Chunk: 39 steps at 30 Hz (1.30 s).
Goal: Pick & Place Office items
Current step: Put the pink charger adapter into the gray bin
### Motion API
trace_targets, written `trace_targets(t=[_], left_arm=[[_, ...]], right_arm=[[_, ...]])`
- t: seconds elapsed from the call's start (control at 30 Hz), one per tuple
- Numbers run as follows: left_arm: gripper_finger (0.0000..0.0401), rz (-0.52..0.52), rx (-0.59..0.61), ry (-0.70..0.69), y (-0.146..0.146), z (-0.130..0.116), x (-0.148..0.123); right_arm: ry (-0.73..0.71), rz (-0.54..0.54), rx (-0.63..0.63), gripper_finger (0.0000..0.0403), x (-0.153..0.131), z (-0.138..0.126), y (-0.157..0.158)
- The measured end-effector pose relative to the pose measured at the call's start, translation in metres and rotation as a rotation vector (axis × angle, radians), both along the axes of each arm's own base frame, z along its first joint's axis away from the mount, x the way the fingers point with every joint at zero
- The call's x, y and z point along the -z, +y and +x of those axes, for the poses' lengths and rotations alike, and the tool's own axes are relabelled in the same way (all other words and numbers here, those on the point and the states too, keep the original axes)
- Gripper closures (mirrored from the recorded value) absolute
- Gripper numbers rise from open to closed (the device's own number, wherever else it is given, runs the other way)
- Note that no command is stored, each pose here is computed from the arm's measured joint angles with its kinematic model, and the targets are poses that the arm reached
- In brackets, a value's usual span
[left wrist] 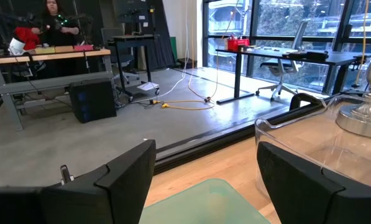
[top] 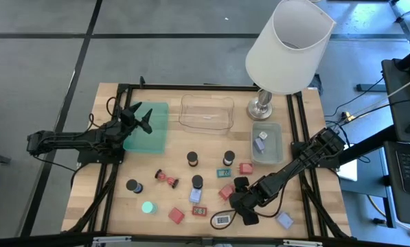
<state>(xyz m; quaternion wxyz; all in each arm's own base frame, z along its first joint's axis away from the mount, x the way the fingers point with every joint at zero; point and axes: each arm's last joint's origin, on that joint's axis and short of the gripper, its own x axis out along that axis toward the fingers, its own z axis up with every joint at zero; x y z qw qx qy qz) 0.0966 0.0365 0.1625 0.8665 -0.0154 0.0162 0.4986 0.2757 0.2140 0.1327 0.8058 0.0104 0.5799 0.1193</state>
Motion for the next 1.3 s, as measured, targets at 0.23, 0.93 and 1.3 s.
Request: trace_targets(t=[0.23, 0.93, 1.3], left_arm=[[0.0122, 0.000, 0.000, 0.000, 0.000, 0.000, 0.000], [0.0122, 0.000, 0.000, 0.000, 0.000, 0.000, 0.000], [0.0122, 0.000, 0.000, 0.000, 0.000, 0.000, 0.000]], right_arm=[[0.035, 0.088, 0.114, 0.0209, -0.024, -0.004, -0.001], [-0.086, -0.422, 0.858, 0.0198, -0.149, -0.086, -0.115], [0.230, -0.505, 0.948, 0.0196, -0.083, -0.095, -0.162]])
